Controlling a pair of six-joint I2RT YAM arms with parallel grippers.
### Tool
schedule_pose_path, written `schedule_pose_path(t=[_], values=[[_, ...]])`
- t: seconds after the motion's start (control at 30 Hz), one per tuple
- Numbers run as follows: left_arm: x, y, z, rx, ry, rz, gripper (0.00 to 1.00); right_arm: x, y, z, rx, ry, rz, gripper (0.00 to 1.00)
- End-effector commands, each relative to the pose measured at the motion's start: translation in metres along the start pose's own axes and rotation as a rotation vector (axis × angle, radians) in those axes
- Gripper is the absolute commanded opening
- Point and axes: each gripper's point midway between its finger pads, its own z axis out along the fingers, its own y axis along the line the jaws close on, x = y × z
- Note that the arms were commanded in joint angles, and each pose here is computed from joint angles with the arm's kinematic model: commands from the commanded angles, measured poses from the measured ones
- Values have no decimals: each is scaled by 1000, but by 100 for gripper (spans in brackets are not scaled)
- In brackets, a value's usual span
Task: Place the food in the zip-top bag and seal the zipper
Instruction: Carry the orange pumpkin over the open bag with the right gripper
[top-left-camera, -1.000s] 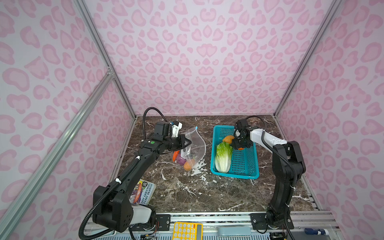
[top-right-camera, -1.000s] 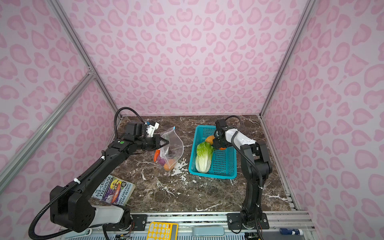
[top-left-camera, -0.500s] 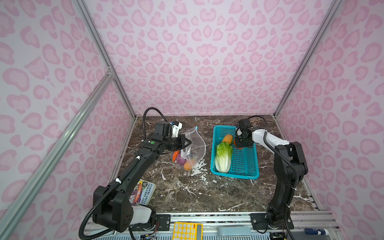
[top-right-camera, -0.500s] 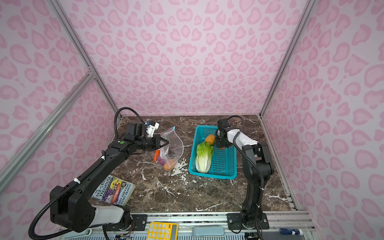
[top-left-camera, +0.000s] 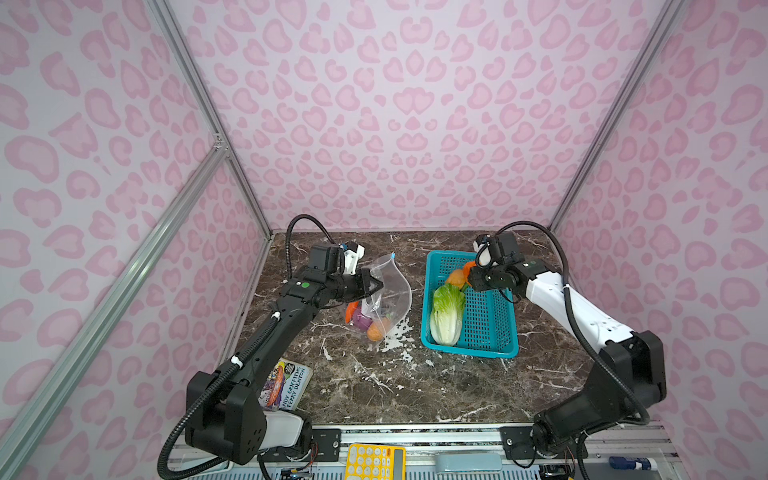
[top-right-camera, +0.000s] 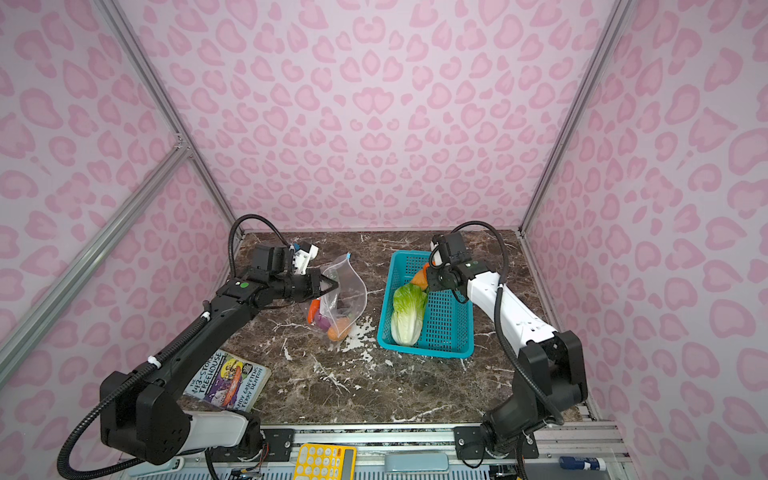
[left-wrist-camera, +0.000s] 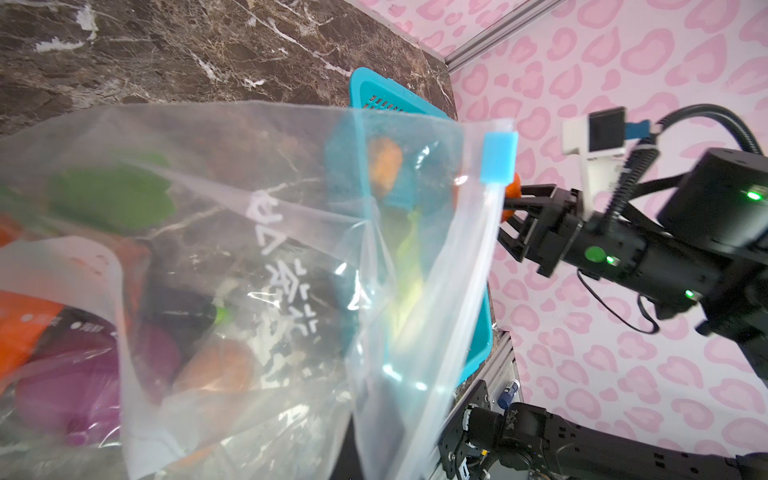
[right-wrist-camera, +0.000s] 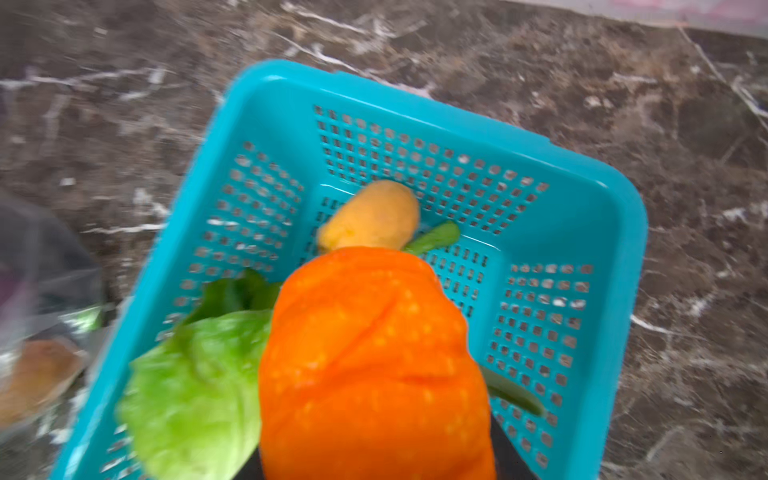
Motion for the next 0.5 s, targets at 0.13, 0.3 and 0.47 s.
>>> schedule_pose_path(t=[0.13,0.3,0.47], values=[[-2,1,2,0,-6,0,3,-22,120,-52,-360,-158,-104,35],[-2,0,1,2,-9,2,3,-22,189,-76,-546,-195,-197,34],[-2,-1,-1,4,-12,6,3,-13,227,-70,-637,-167,-231,34]])
